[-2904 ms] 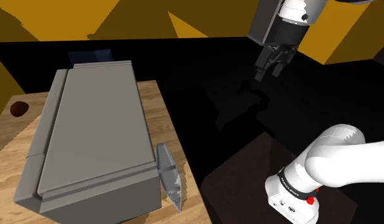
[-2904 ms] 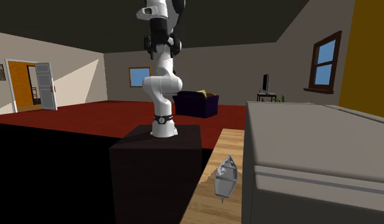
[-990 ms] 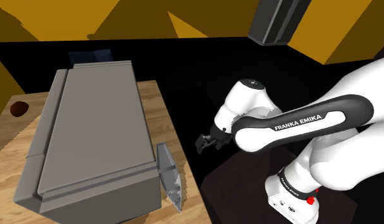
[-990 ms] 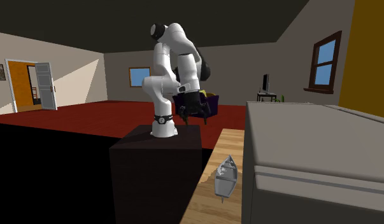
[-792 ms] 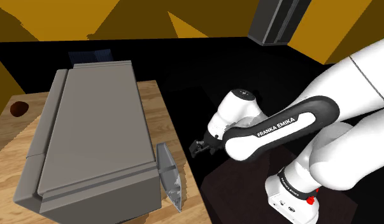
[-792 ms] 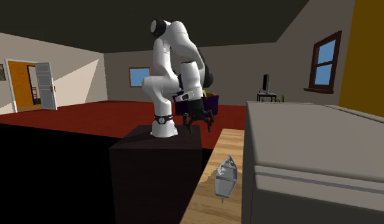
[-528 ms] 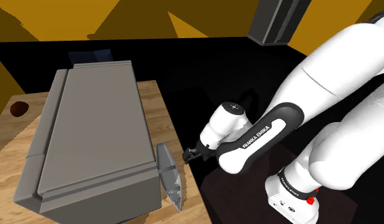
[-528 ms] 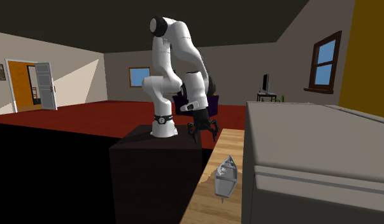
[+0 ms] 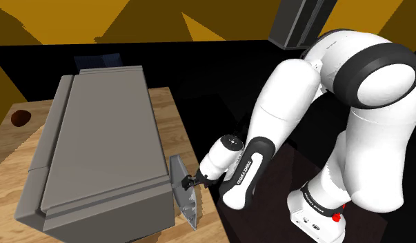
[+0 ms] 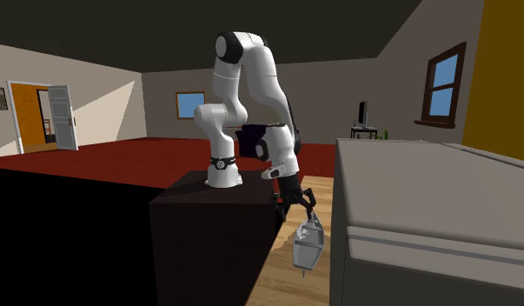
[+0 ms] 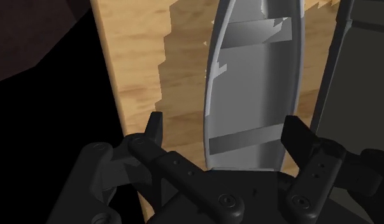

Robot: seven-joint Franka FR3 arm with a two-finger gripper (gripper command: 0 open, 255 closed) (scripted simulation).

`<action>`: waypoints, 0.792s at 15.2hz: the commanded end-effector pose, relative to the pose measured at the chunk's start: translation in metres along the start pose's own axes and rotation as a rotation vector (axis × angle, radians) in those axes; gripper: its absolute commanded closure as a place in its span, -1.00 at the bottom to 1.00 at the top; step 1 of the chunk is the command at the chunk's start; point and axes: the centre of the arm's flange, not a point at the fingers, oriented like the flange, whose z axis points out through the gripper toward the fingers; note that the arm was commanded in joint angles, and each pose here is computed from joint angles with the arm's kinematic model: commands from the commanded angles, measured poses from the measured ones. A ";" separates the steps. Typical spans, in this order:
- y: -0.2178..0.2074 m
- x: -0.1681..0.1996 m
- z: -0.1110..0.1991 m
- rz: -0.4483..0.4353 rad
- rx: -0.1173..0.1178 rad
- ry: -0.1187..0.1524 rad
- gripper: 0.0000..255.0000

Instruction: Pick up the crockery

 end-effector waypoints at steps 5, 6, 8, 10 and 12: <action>0.005 -0.004 0.037 0.006 0.004 0.006 -1.00; 0.006 -0.004 0.042 0.006 0.004 0.006 -1.00; 0.008 -0.005 0.050 0.006 0.004 0.006 -1.00; 0.008 -0.006 0.051 0.006 0.004 0.006 1.00; 0.009 -0.006 0.051 0.006 0.004 0.006 1.00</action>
